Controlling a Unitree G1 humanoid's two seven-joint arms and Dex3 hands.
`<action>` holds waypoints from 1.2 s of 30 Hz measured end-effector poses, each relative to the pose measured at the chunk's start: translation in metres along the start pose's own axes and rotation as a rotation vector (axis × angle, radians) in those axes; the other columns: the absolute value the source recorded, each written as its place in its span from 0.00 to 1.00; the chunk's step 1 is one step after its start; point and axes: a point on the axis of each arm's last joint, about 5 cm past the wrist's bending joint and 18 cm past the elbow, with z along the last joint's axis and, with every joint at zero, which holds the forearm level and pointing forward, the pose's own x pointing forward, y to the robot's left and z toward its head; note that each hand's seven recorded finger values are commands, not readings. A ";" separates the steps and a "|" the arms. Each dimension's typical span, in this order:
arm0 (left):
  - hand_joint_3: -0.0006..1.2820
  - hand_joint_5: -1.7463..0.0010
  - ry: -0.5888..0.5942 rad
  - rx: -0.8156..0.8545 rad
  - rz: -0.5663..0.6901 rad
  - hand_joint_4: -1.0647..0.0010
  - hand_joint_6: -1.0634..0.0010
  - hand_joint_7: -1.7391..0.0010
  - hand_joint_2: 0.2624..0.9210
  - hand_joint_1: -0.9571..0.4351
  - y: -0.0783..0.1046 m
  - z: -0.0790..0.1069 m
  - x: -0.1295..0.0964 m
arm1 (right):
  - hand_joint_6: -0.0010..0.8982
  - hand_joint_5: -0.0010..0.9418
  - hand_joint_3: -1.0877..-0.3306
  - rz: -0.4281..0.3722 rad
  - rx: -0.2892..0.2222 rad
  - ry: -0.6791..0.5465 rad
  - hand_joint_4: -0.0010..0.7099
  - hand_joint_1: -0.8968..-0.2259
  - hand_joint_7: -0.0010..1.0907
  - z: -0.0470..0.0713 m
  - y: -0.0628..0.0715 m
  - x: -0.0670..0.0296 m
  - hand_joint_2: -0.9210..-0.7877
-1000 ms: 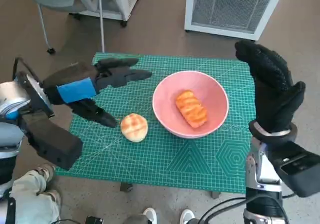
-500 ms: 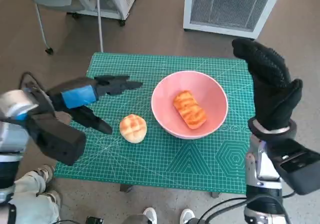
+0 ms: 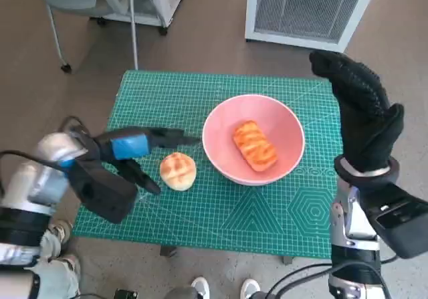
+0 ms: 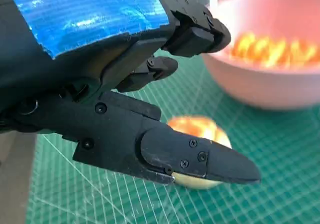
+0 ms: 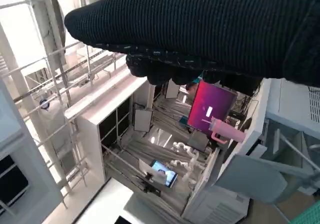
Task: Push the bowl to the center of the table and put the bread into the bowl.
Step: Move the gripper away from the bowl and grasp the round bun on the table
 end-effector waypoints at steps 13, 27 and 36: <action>0.00 0.98 0.020 -0.022 -0.114 0.67 0.60 0.97 0.74 0.43 -0.015 0.007 0.028 | 0.00 0.01 0.44 -0.001 -0.008 -0.001 0.37 0.36 0.62 0.001 -0.003 -0.0005 0.00; 0.10 0.43 0.031 0.060 -0.151 0.47 0.47 0.45 0.98 0.68 -0.027 0.005 0.043 | 0.00 0.01 0.45 -0.008 -0.009 -0.006 0.37 0.35 0.62 0.002 -0.005 -0.0012 0.00; 0.06 0.30 -0.011 0.161 -0.116 0.41 0.37 0.36 1.00 0.69 -0.021 0.002 0.032 | 0.00 0.01 0.45 -0.013 -0.002 -0.009 0.37 0.34 0.60 0.003 -0.006 -0.0016 0.00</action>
